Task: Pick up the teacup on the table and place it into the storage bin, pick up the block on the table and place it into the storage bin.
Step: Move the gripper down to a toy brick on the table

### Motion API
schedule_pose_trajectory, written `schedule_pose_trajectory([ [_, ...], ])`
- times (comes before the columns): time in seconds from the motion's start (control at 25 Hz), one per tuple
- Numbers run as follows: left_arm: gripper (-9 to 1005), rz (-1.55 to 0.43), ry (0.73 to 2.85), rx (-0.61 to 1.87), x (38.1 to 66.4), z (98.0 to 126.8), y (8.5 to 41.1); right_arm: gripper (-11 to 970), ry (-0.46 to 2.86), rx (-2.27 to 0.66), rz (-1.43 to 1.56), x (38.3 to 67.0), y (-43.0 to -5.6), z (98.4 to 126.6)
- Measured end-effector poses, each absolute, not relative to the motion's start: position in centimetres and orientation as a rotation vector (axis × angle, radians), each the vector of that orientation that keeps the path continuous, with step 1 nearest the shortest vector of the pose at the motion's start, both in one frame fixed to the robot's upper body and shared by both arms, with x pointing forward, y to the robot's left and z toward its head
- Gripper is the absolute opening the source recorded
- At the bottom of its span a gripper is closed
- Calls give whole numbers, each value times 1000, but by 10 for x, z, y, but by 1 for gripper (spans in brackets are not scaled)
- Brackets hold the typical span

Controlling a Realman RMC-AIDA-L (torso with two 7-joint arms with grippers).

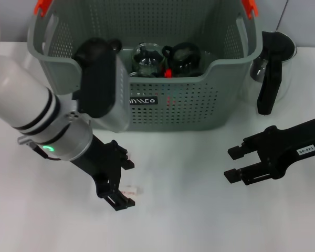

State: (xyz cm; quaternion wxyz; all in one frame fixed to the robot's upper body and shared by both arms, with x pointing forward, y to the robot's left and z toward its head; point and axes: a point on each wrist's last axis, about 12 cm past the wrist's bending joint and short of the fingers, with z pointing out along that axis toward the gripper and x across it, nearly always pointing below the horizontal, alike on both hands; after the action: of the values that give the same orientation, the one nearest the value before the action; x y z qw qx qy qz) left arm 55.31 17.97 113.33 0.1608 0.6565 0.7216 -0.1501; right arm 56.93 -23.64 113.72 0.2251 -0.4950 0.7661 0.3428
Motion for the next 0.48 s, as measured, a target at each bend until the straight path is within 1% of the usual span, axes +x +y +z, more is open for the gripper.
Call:
schedule_pose_trajectory([
  [0.48,859,-285,2101,1982,554,1132,157,665,2120,-1350,954,569,-236,1137],
])
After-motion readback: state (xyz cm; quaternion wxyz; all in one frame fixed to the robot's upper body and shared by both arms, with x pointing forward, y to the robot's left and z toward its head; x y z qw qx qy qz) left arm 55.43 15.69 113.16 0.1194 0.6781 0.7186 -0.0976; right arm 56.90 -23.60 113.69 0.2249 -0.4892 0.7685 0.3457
